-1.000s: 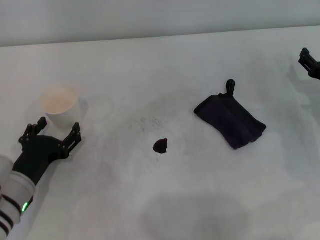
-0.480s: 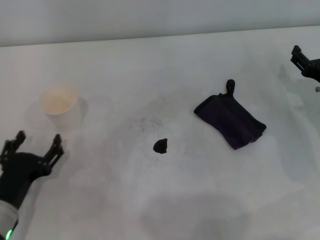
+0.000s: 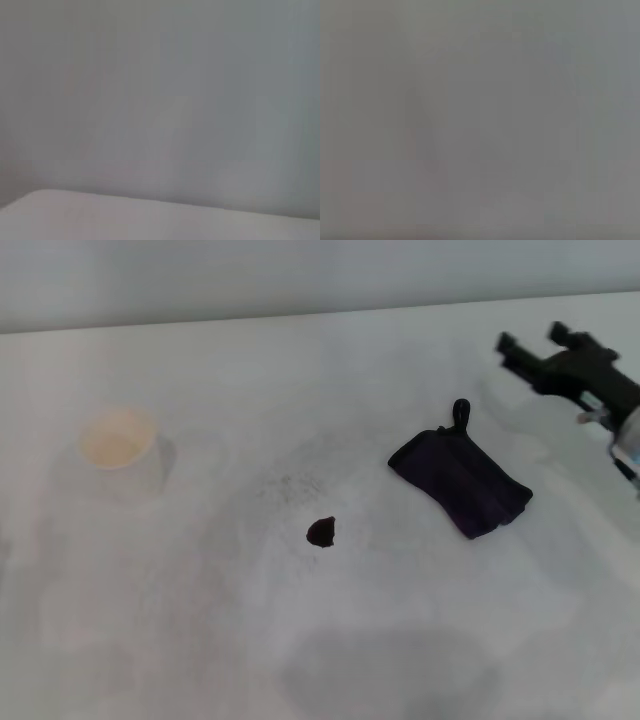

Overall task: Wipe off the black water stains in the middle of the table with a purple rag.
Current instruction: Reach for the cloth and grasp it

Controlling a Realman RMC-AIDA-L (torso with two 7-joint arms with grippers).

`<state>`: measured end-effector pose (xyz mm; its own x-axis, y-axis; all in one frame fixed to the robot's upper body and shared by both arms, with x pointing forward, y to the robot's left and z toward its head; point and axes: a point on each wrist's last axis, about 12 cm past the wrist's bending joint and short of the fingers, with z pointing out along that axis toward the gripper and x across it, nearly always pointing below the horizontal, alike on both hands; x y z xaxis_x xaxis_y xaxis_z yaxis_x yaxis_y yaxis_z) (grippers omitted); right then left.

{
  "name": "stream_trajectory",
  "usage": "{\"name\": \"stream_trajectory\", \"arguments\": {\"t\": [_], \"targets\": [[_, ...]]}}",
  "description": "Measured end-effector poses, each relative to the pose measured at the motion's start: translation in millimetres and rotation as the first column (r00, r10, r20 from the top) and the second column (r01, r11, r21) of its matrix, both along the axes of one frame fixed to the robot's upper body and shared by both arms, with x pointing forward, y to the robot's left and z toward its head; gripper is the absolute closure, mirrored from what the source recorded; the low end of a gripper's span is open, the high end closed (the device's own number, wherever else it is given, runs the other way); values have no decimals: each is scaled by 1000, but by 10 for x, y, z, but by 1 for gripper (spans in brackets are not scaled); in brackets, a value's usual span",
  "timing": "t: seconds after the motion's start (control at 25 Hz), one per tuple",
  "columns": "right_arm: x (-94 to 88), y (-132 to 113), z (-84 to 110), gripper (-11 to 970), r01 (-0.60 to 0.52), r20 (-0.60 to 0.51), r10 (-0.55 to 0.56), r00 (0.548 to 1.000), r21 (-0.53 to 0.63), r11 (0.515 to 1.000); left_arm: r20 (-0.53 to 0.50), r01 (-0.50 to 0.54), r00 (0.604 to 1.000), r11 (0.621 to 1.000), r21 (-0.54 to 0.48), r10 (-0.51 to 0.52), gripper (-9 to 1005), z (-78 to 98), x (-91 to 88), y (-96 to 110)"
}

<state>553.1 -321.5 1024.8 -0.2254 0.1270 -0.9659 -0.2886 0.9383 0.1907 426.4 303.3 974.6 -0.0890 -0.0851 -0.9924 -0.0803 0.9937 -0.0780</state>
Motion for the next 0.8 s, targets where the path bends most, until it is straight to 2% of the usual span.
{"name": "stream_trajectory", "arguments": {"t": [0.2,0.36,0.68,0.8], "targets": [[174,240,99,94,-147,-78,139,987,-108,983,12,-83,996,996,-20,83,103,33,102,98],[312,361,261,100,-211,-141,185,973,-199,957,20,-87,996,996,-19,87,103,52,149,106],[346,503,769,110,-315,-175,272,946,-308,897,-19,-75,997,996,-43,75,103,17,201,92],[332,580,915,114,-372,-259,293,920,-348,861,-32,-75,997,994,-79,73,103,12,251,112]]}}
